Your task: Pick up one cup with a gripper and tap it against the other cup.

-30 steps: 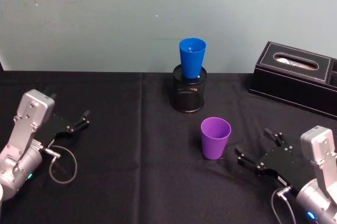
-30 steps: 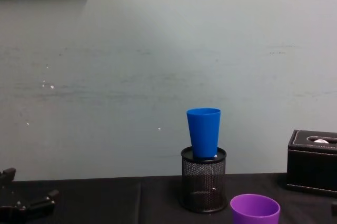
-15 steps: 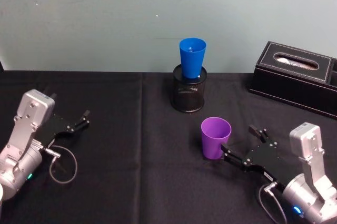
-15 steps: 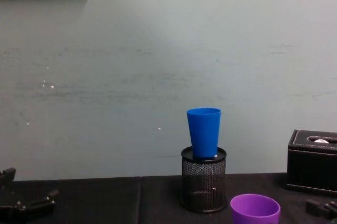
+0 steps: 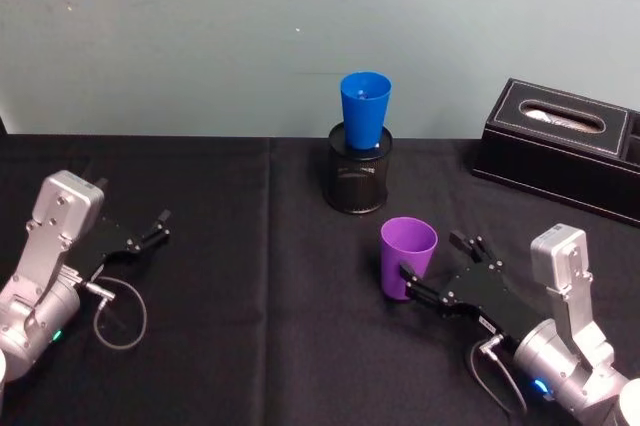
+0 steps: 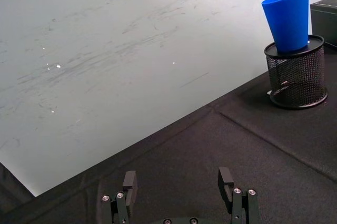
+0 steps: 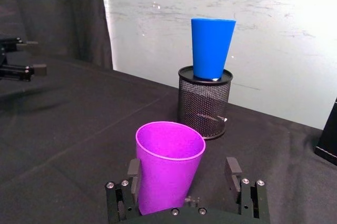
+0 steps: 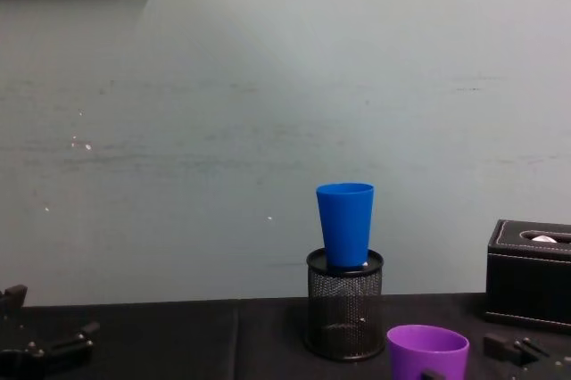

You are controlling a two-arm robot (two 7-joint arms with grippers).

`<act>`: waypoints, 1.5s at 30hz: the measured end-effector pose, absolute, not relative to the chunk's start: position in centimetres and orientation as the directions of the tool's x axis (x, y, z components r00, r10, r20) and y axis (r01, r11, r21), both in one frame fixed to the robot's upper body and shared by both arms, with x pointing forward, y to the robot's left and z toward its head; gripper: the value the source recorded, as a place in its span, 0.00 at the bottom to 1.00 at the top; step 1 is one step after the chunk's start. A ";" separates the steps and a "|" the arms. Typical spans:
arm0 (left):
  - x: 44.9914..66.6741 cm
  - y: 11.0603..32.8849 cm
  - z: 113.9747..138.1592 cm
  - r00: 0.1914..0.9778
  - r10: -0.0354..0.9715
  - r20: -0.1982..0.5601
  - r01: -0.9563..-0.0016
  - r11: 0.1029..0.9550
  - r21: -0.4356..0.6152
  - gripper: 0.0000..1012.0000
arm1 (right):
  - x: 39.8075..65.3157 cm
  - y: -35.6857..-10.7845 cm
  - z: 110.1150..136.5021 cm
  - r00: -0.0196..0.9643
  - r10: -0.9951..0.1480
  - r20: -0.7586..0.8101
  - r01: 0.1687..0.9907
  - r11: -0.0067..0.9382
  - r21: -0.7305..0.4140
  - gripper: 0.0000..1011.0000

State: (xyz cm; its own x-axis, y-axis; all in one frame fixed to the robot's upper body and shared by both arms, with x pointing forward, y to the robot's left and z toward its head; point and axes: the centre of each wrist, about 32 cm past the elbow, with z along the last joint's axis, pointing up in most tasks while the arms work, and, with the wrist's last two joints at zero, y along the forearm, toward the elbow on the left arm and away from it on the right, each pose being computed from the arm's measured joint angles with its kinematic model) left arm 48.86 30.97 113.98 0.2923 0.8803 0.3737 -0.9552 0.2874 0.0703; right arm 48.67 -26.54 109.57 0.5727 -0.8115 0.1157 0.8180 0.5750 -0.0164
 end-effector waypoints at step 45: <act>48.9 31.0 114.0 0.292 0.880 0.374 -0.955 0.287 0.070 1.00 | 52.5 -24.4 108.2 0.649 -0.756 0.078 0.758 0.652 0.015 0.99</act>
